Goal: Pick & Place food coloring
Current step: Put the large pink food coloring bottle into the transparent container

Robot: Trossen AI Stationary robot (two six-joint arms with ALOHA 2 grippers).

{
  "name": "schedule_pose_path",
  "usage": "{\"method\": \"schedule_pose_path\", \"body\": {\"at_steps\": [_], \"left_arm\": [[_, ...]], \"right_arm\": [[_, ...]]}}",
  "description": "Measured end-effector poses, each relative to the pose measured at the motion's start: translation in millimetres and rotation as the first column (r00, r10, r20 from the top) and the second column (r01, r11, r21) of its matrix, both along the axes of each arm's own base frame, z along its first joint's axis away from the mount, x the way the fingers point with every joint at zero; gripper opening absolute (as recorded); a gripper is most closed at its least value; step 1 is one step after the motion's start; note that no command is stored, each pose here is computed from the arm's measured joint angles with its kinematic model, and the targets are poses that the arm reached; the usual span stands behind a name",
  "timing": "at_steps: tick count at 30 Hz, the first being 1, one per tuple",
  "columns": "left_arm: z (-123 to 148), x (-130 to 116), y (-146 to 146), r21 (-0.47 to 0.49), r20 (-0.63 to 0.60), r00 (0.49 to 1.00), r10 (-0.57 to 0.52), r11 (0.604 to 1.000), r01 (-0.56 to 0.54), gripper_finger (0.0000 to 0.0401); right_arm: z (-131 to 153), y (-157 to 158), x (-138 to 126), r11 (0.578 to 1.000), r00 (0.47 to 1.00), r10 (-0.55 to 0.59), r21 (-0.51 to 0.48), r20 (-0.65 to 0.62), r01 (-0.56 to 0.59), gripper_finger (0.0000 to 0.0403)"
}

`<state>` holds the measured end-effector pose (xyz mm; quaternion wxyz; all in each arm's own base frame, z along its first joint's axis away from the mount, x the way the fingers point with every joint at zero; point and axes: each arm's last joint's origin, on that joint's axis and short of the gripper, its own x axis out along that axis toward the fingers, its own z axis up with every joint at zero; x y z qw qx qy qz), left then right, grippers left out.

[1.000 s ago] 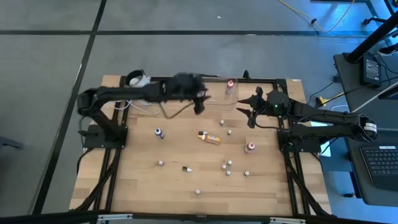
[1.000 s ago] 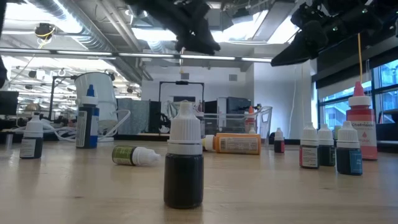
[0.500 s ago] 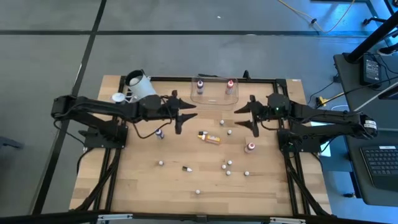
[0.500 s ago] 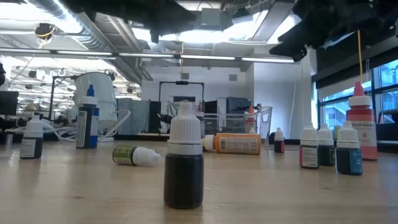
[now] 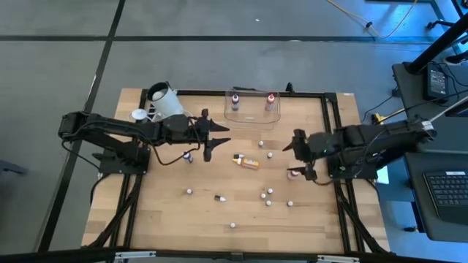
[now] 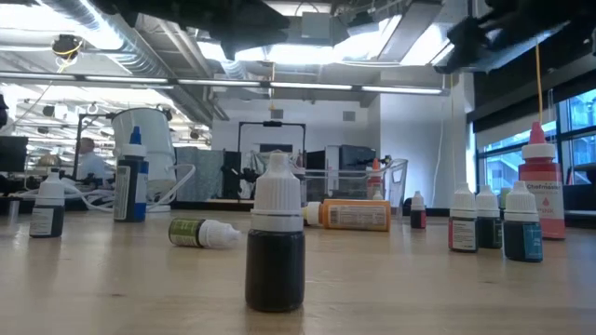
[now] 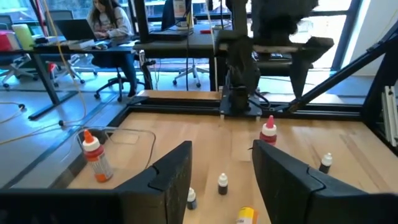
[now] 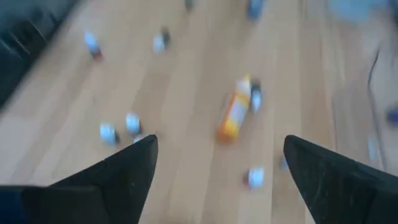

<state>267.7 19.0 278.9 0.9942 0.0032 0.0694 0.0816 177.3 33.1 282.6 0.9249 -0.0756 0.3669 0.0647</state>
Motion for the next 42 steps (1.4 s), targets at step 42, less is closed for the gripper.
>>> {"method": "schedule_pose_path", "body": {"at_steps": [42], "left_arm": [[-3,0,0,0.000,-0.026,1.000,0.007,1.000,-0.007,0.0163]], "right_arm": [[-66,31,18,0.961,0.813,-0.273,-0.114,-0.515,0.251,0.0349]]}}
